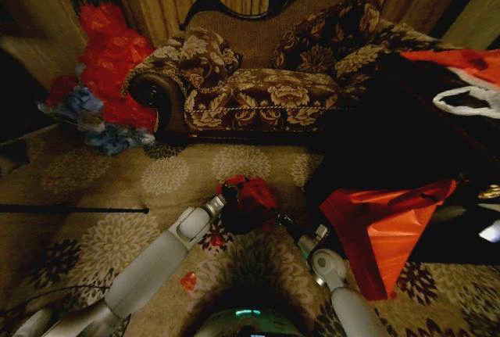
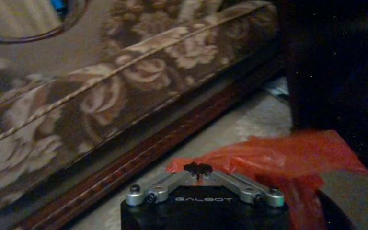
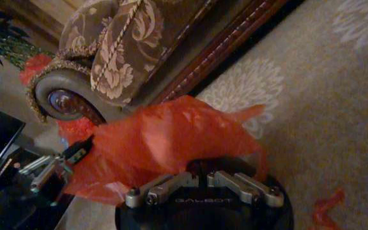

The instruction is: Place a garbage bag over the trash bin.

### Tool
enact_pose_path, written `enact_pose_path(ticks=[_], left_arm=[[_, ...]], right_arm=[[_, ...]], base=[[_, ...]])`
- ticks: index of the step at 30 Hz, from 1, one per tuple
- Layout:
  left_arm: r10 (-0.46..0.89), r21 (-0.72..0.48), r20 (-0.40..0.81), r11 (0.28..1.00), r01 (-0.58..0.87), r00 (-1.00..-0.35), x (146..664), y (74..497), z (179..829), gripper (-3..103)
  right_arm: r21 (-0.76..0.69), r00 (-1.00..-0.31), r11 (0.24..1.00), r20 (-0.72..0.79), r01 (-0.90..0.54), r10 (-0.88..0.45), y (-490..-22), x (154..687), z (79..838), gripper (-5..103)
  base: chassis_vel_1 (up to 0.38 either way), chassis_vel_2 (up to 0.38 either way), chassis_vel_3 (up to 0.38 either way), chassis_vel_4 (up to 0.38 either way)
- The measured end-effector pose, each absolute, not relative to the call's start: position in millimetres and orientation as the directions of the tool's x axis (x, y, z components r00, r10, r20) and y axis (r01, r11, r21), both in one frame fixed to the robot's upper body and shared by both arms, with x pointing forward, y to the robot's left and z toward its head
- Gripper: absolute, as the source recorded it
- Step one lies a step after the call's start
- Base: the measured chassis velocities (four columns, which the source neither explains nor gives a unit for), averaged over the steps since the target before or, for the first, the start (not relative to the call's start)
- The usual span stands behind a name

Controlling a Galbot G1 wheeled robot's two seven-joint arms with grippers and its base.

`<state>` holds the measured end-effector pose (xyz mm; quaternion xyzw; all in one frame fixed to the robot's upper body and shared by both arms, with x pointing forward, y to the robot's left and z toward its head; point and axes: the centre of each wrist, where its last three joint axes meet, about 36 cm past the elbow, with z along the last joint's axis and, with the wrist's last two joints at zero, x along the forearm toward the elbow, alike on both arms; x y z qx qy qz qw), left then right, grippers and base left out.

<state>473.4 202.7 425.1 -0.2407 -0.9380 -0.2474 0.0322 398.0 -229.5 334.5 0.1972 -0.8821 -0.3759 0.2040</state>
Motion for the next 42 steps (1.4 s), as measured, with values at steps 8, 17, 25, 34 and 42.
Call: enact_pose_path(ticks=[8,17,25,34,42], left_arm=[[0.434,0.409,0.18,0.783,0.469,-0.883,459,197,410,0],[0.39,0.374,0.164,0.825,0.424,-0.906,450,177,396,0],[0.328,0.334,0.146,0.872,0.359,-0.933,443,162,386,0],[0.346,0.339,0.156,0.861,0.379,-0.925,438,168,380,0],[0.344,0.342,0.146,0.862,0.374,-0.927,446,169,382,0]], right_arm=[[0.763,-0.84,0.614,0.187,-0.203,-0.509,-227,394,344,0],[0.858,-0.814,0.473,0.124,-0.199,-0.568,-211,359,380,18],[0.949,-0.819,0.29,0.07,-0.122,-0.57,-190,353,386,50],[0.964,-0.865,0.251,0.054,-0.084,-0.498,-181,395,376,83],[0.953,-0.864,0.294,0.088,-0.071,-0.496,-181,387,370,100]], base=[[0.0,0.0,0.0,0.0],[0.0,0.0,0.0,0.0],[0.0,0.0,0.0,0.0],[0.0,0.0,0.0,0.0],[0.0,0.0,0.0,0.0]])
